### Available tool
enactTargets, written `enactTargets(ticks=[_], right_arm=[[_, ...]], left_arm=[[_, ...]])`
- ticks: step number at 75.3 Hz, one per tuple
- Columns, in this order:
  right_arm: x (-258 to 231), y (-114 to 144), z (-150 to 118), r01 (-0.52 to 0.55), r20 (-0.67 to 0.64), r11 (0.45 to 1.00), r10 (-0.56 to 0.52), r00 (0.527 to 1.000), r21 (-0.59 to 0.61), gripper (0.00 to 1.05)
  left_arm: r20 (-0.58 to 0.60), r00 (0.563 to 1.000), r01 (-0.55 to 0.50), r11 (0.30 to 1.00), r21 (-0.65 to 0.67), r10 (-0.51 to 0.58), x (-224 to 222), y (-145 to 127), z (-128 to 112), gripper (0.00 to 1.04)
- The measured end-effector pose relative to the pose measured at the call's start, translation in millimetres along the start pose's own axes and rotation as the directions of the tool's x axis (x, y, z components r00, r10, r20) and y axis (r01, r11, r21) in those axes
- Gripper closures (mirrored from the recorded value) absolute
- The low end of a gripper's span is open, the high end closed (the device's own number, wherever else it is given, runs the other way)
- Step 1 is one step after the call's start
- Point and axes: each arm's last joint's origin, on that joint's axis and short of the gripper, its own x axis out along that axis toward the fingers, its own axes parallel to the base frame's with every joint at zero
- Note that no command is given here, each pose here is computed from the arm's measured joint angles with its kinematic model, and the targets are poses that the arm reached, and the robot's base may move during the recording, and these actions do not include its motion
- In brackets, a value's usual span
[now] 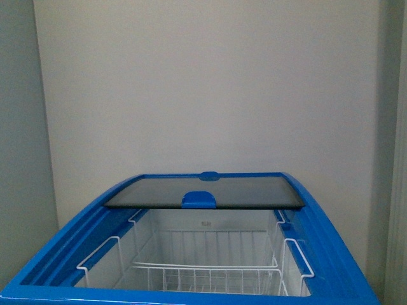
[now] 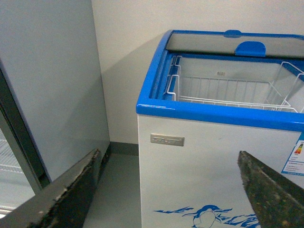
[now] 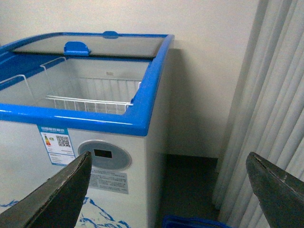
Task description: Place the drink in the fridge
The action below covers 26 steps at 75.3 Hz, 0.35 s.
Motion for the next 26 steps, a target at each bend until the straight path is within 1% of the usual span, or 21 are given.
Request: enactTargets(ticks=[26], right_arm=[[0.0,0.0,0.0,0.0,0.0,1.0,0.0,1.0,0.0,0.08]], left_arm=[[0.0,1.0,0.0,1.0,0.0,0.0,0.0,0.0,0.0,0.08]])
